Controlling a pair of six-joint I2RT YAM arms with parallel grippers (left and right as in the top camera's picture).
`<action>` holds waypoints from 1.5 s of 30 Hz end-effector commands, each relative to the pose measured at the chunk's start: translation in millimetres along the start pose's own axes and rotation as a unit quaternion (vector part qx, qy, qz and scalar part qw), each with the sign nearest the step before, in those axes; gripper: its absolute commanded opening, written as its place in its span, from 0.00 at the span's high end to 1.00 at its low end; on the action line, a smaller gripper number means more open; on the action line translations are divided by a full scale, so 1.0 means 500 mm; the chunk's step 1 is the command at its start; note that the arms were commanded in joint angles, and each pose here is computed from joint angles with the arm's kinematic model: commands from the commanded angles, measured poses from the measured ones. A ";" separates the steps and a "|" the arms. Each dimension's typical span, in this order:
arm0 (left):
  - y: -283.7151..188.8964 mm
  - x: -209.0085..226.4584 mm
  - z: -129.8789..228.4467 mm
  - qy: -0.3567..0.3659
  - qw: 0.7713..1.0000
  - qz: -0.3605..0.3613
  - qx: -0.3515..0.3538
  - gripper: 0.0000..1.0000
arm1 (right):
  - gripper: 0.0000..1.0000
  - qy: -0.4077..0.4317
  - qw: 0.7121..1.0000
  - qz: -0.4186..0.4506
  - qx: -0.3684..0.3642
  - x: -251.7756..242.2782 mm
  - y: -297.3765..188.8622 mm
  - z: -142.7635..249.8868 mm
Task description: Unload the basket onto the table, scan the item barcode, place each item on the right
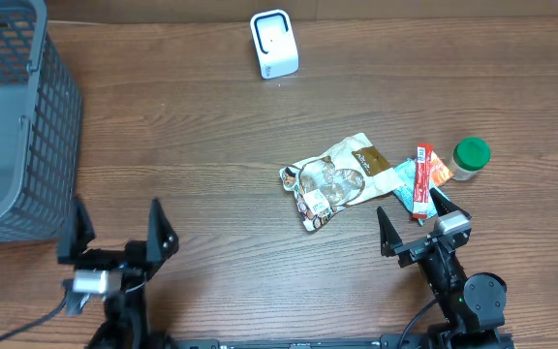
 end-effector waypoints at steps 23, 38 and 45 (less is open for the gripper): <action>-0.092 0.084 0.236 0.045 0.940 -0.117 0.317 0.00 | 0.00 0.002 1.000 0.001 -0.001 -0.001 0.000 0.005; -0.092 0.084 0.236 0.045 0.940 -0.117 0.318 0.00 | 0.00 0.001 1.000 0.001 -0.001 -0.001 0.000 0.005; -0.092 0.084 0.236 0.045 0.940 -0.117 0.318 0.00 | 0.00 0.002 1.000 0.001 -0.001 -0.001 0.000 0.005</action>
Point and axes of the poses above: each gripper's point midway between its finger pads, its own y axis out along the fingers, its own x axis along the line the jaws close on, z = x × y, the point moved 6 cm from there along -y, back along the fingers, and after that the axes turned 6 degrees about -y, right-handed, at the moved point
